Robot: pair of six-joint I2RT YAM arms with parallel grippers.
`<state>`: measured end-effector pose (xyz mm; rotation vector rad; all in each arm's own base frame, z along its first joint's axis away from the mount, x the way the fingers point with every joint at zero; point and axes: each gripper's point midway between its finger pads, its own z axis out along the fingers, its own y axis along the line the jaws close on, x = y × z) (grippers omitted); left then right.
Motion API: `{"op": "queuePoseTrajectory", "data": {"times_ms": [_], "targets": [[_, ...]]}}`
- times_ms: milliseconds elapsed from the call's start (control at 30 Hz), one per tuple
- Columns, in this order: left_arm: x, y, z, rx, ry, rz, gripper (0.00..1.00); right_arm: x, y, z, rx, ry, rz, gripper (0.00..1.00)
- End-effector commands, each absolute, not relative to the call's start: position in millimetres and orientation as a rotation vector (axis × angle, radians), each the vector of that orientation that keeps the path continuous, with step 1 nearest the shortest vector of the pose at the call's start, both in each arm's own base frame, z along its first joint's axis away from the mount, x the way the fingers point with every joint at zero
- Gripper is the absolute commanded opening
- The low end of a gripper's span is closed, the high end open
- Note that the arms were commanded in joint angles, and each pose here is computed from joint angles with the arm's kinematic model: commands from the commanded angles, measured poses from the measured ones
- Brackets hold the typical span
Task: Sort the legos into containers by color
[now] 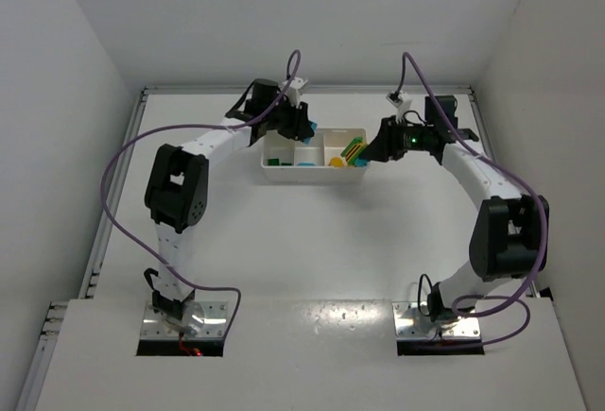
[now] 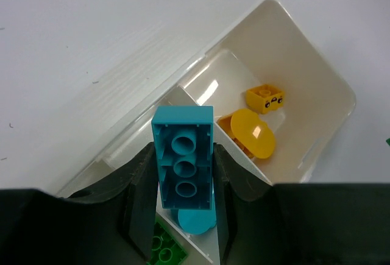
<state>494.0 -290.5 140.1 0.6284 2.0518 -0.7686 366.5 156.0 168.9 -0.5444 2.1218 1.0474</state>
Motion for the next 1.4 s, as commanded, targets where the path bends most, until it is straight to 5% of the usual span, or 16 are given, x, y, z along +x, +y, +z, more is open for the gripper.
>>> {"op": "queuePoseTrajectory", "data": {"times_ms": [0,67,167,200,267,467,633,1367], "targets": [[492,-298,153,0.699,2.01,-0.791,0.15,382,156,185,-0.573,2.067,1.034,0.0],[487,-299,151,0.726,2.012,-0.81,0.23,384,157,181,-0.573,2.074,1.052,0.0],[480,-300,152,0.757,2.019,-0.83,0.62,389,163,186,-0.6,2.041,1.058,0.0],[479,-299,150,0.767,2.023,-0.825,0.82,389,163,183,-0.599,2.048,1.073,0.0],[469,-301,147,0.786,2.028,-0.865,0.88,387,166,181,-0.607,2.045,1.107,0.0],[421,-307,233,0.9,1.717,-1.331,0.88,367,181,186,-0.759,1.947,1.252,0.0],[378,-304,250,1.03,1.665,-1.598,0.85,348,191,187,-0.911,1.861,1.309,0.0],[324,-298,248,1.127,1.645,-1.618,0.82,314,251,226,-1.143,1.653,1.431,0.0]]}}
